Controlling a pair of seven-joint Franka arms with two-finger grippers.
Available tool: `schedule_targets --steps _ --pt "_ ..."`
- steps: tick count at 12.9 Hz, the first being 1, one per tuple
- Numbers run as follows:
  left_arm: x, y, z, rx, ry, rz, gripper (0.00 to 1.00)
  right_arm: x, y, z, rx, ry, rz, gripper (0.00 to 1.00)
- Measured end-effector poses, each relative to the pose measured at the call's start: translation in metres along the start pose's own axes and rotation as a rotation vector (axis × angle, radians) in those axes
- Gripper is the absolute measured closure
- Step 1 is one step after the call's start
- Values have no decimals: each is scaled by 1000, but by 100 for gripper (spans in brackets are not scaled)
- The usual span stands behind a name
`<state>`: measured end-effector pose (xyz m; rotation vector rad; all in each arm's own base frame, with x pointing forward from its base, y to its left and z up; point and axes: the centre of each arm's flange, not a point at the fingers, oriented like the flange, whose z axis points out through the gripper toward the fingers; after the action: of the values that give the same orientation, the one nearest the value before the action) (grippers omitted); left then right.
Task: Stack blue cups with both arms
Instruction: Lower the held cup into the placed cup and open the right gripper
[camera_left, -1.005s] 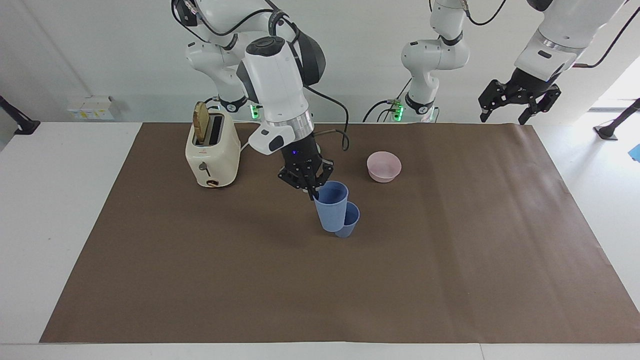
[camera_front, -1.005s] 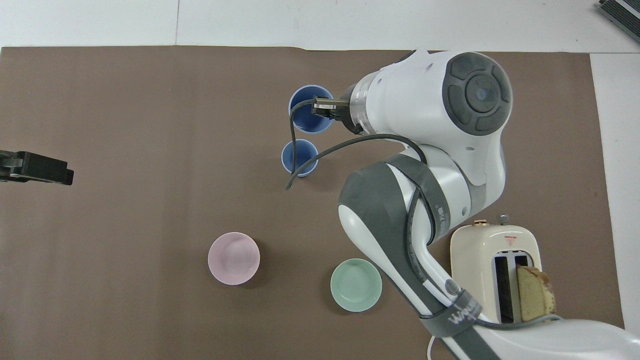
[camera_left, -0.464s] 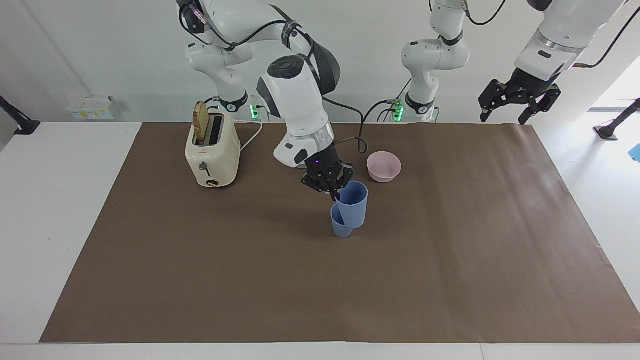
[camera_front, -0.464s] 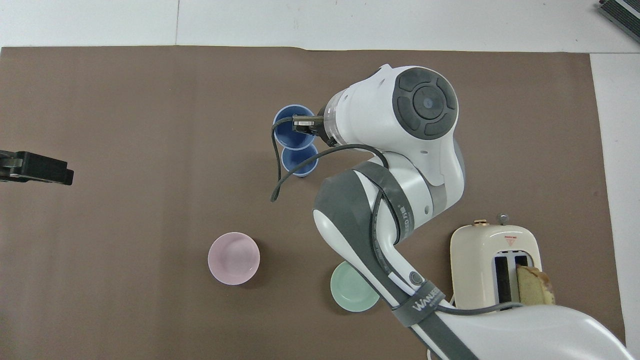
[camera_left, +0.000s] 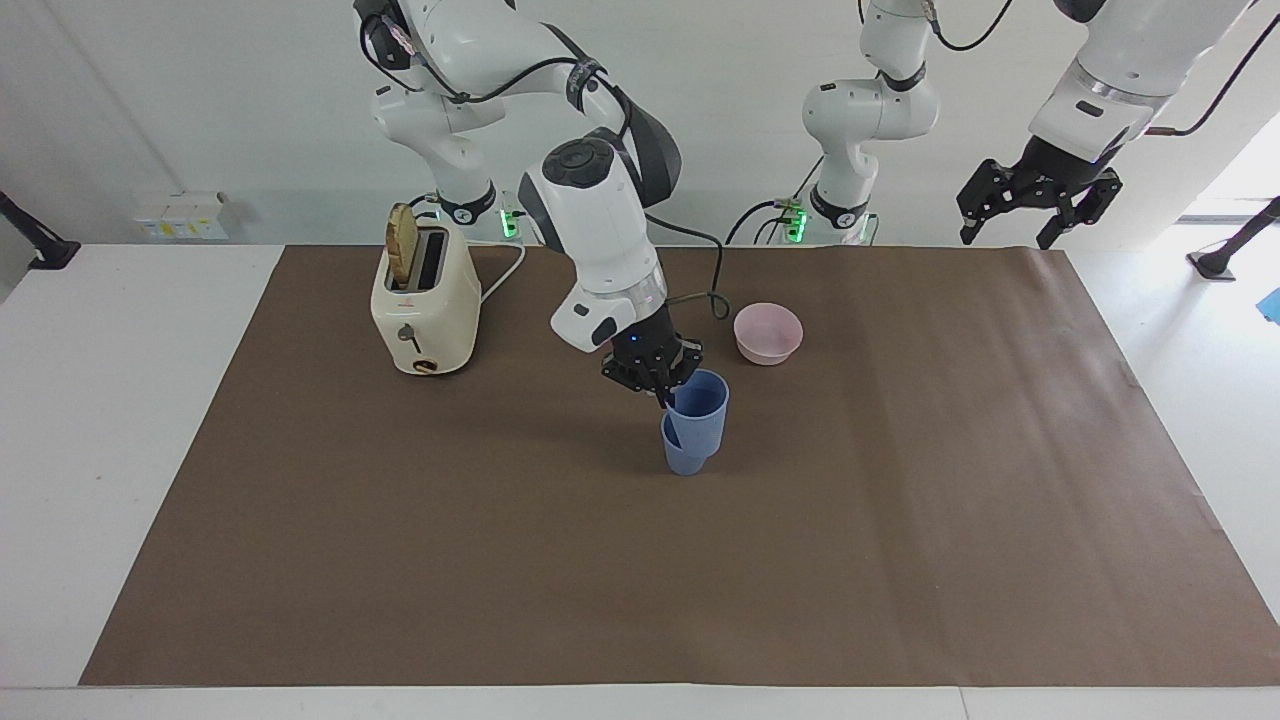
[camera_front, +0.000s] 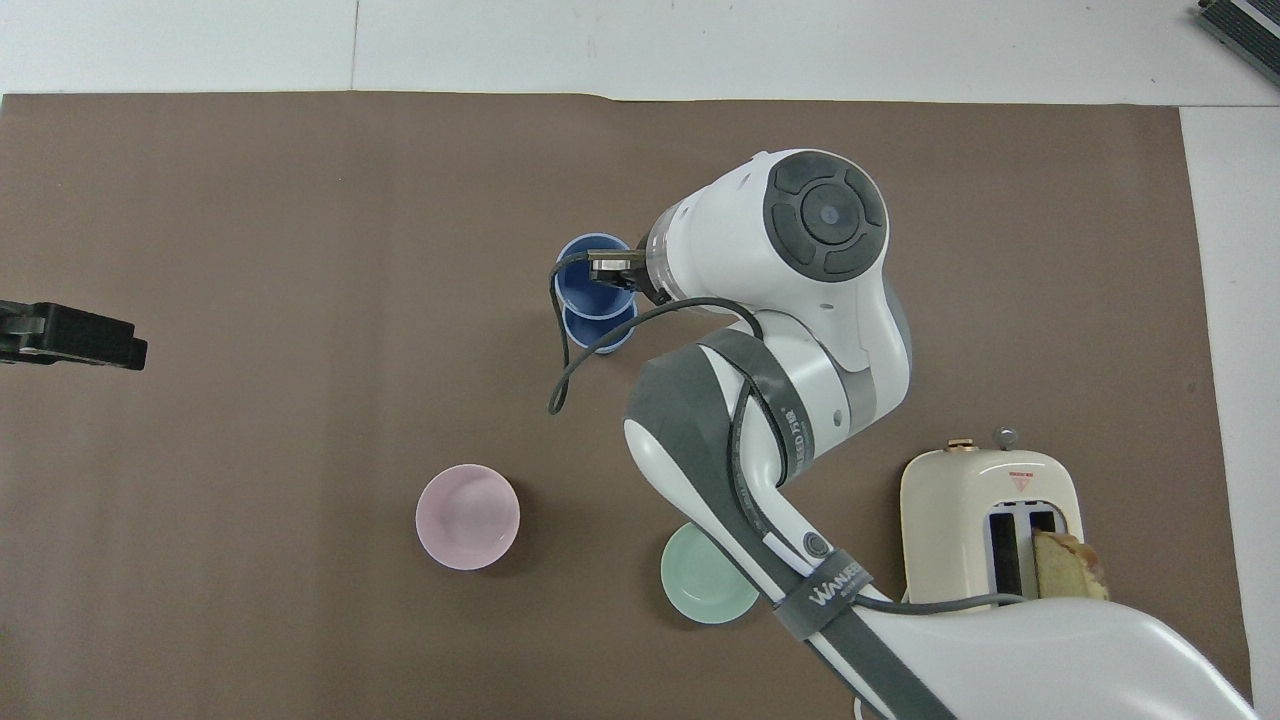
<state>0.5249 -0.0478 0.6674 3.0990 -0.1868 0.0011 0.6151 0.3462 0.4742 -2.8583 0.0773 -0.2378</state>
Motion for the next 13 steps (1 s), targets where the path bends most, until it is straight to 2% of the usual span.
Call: schedule_targets --steps 13 --pt "0 0 0 0 0 0 0 -12 -5 3 -29 -59 -15 95"
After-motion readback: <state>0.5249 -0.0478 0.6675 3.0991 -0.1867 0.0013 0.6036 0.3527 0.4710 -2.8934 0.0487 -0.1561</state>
